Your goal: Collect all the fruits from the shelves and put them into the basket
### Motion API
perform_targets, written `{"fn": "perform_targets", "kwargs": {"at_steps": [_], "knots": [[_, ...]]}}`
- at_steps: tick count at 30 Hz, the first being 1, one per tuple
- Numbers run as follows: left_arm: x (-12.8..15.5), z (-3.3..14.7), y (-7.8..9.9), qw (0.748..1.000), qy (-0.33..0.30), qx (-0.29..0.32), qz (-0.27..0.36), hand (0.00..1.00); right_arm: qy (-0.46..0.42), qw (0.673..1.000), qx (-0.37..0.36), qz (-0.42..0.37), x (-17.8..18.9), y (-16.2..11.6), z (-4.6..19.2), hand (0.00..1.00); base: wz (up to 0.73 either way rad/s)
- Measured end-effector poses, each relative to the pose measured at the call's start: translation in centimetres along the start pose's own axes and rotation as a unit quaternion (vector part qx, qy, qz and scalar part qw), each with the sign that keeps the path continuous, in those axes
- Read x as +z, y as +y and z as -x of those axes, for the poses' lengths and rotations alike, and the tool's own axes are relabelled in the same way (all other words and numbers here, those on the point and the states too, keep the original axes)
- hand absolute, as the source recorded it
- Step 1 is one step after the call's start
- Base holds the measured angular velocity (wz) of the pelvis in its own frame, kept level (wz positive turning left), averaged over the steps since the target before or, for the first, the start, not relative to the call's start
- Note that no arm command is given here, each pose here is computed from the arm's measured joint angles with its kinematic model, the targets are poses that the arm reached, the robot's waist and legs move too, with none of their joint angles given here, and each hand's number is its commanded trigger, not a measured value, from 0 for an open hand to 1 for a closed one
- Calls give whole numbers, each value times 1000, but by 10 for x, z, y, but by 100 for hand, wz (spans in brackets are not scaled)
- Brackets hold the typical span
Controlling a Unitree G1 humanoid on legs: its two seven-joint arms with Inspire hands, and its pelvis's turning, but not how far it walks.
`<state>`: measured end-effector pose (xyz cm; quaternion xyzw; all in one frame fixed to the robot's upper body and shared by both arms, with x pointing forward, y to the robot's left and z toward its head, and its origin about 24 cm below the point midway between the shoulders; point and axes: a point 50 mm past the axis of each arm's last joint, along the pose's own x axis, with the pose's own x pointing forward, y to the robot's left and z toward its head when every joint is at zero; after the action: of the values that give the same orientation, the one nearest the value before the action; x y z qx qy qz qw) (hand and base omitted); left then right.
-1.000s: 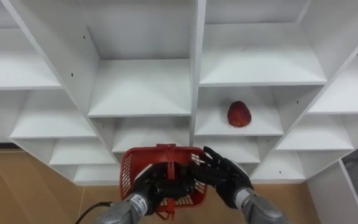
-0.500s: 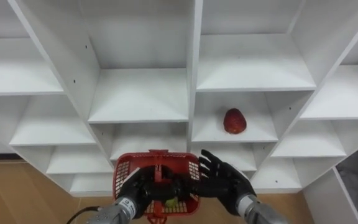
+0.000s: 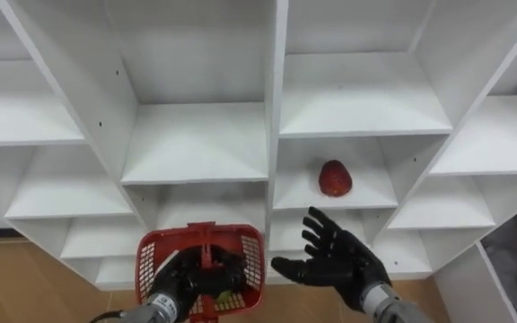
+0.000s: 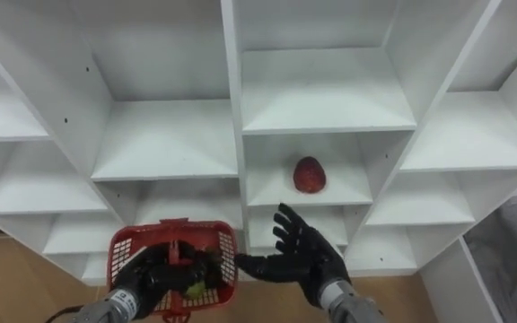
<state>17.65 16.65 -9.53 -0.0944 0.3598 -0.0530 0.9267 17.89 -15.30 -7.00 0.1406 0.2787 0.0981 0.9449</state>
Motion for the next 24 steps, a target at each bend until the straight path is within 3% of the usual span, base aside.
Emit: {"fn": "perform_targets", "kwargs": {"at_steps": [11,24], "knots": [[-4,5,4,1000,-12,20,-1,100,-21,999,-16,24,6,-1,10,0,-3],[-4,6,8,999,-18,31,5,100,-66,975,-162,138,27,-28,19,0,0]]}}
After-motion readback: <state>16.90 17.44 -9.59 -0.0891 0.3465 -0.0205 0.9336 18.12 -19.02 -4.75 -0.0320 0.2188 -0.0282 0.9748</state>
